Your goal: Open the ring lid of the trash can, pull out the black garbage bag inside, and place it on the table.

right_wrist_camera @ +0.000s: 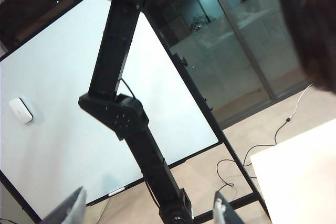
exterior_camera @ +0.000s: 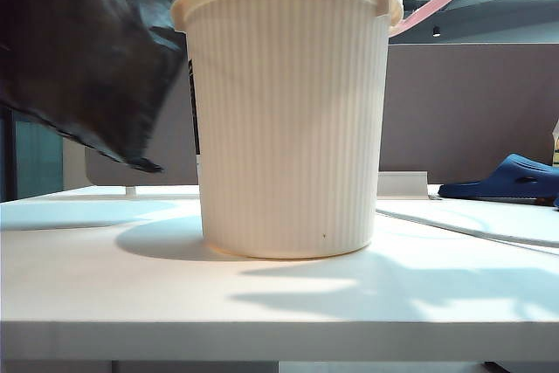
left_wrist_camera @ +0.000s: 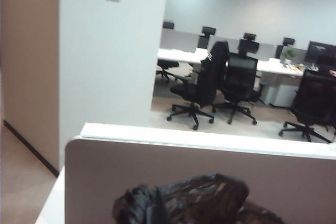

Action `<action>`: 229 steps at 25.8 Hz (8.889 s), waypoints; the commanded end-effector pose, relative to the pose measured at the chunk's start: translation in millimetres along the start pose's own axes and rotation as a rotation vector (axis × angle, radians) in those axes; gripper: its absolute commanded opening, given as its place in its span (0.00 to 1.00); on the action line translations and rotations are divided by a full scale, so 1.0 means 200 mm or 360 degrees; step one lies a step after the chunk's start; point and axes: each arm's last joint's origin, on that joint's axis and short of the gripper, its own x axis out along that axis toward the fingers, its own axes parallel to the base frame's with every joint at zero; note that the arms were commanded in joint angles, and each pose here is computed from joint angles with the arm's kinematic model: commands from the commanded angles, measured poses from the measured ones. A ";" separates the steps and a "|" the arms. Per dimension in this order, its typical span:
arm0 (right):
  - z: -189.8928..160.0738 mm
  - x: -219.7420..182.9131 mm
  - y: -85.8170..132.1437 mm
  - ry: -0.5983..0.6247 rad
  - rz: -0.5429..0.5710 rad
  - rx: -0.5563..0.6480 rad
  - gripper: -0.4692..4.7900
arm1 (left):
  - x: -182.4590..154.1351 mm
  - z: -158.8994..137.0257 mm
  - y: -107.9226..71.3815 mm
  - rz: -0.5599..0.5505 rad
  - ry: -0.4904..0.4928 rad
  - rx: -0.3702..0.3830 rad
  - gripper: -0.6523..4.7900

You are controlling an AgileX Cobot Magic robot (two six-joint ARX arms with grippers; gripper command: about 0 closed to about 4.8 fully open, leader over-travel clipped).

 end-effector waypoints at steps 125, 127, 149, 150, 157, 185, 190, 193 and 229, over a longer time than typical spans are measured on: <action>-0.73 -0.18 -0.22 -0.0107 -0.0220 0.0402 0.67 | 0.50 -0.62 -0.23 -0.0386 0.0573 -0.0220 0.86; -0.73 -0.18 -0.22 -0.0111 -0.0222 0.0398 0.67 | 0.42 -0.52 -0.25 -0.0417 0.0503 -0.0221 0.86; -0.47 -0.16 -0.08 -0.0215 -0.0156 0.0083 0.67 | -1.02 0.19 -0.34 -0.0710 -0.0268 -0.0064 0.77; -0.46 -0.16 -0.07 -0.0219 -0.0161 0.0068 0.67 | -1.07 0.17 -0.34 -0.0711 -0.0275 -0.0063 0.75; -0.40 -0.26 0.01 -0.0284 -0.0285 -0.0039 0.67 | -1.42 -0.08 -0.30 -0.0709 -0.0342 -0.0024 0.72; -0.15 -0.40 0.27 -0.0544 -0.0854 -0.0424 0.67 | -1.35 -0.85 -0.22 -0.0680 0.0061 0.0026 0.49; -0.13 -0.39 0.29 -0.0542 -0.1009 -0.0436 0.67 | -1.30 -0.93 -0.21 -0.0671 0.0130 0.0009 0.49; -0.13 -0.40 0.31 -0.0546 -0.1149 -0.0443 0.67 | -1.27 -0.99 -0.20 -0.0684 0.0151 -0.0002 0.47; -0.42 -0.35 0.69 -0.0433 -0.1856 -0.0961 0.36 | -1.19 -1.54 -0.14 -0.0624 0.0166 -0.0258 0.15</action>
